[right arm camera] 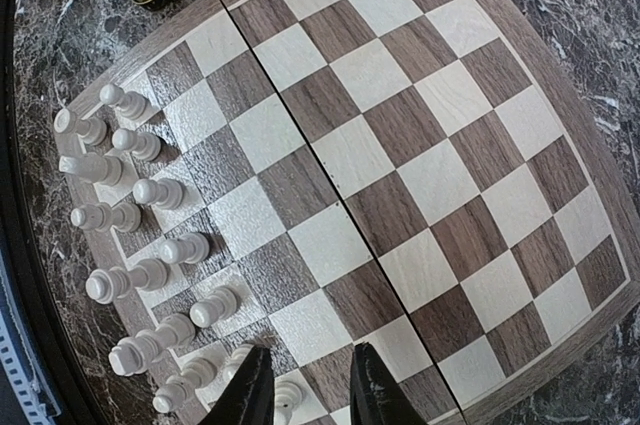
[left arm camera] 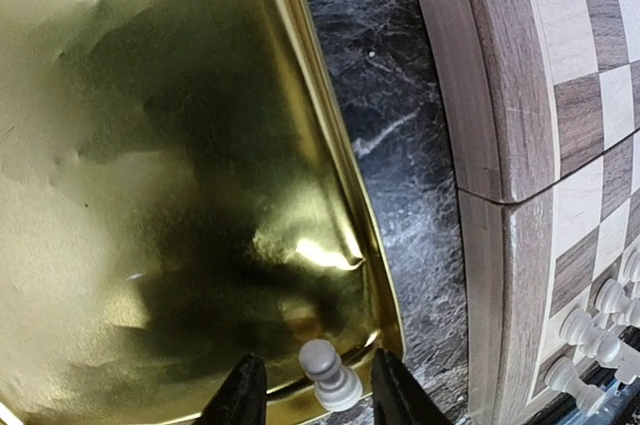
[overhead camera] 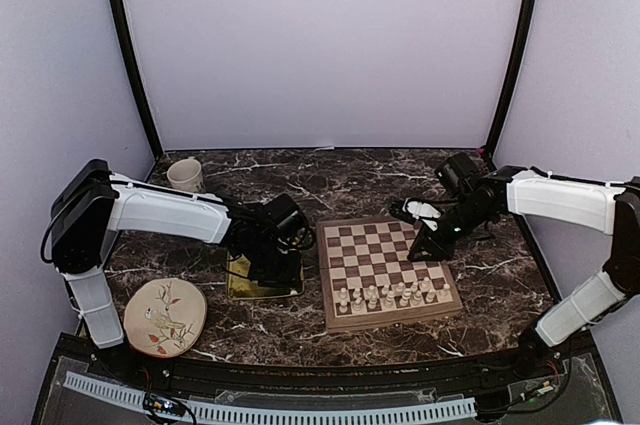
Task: Set up the chess pieces on the board
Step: Pick up the pawn from the storage box.
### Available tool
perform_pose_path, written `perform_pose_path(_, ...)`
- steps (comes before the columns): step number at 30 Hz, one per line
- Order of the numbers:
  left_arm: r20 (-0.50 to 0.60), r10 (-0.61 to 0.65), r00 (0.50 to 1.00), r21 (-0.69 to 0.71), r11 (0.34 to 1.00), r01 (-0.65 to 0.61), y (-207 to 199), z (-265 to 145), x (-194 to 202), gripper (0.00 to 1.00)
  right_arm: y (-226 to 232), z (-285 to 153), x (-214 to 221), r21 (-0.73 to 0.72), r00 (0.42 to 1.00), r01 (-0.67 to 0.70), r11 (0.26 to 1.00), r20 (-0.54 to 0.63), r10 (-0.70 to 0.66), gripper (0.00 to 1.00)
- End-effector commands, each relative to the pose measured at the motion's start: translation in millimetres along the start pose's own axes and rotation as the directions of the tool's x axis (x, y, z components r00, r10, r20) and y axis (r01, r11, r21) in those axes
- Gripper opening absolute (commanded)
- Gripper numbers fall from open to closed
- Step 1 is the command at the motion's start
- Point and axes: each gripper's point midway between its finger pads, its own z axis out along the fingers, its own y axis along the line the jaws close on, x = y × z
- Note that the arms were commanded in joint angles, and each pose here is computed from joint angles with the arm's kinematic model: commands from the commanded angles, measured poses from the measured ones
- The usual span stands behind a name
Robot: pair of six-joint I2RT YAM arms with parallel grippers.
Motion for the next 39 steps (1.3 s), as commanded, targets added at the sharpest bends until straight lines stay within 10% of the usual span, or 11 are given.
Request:
perform_pose_path(1,-0.052,-0.008,0.999,-0.056,0.998,0.005,5,0,7,0.36,2,-5,-10,-0.009,0.998,0.013,1.0,0.064,-0.013,0.27)
perform_pose_path(19,-0.088,-0.01,0.996,-0.025,1.0,0.008,2,10,4,0.11,4,-3,-5,-0.013,0.998,0.017,1.0,0.058,-0.016,0.27)
perform_pose_path(27,0.092,0.17,0.981,0.015,0.985,-0.172,-16,-14,-34,0.06,-2,-2,-2,0.002,0.998,0.002,1.0,0.057,-0.002,0.27)
perform_pose_path(33,0.321,0.304,0.897,0.091,0.933,-0.348,-45,-48,-64,0.05,-17,-2,4,0.034,0.997,-0.036,0.999,0.066,0.033,0.27)
perform_pose_path(39,0.662,0.343,0.667,0.231,0.753,-0.616,-89,-83,-66,0.05,-41,-6,13,0.096,0.994,-0.077,0.992,0.085,0.069,0.27)
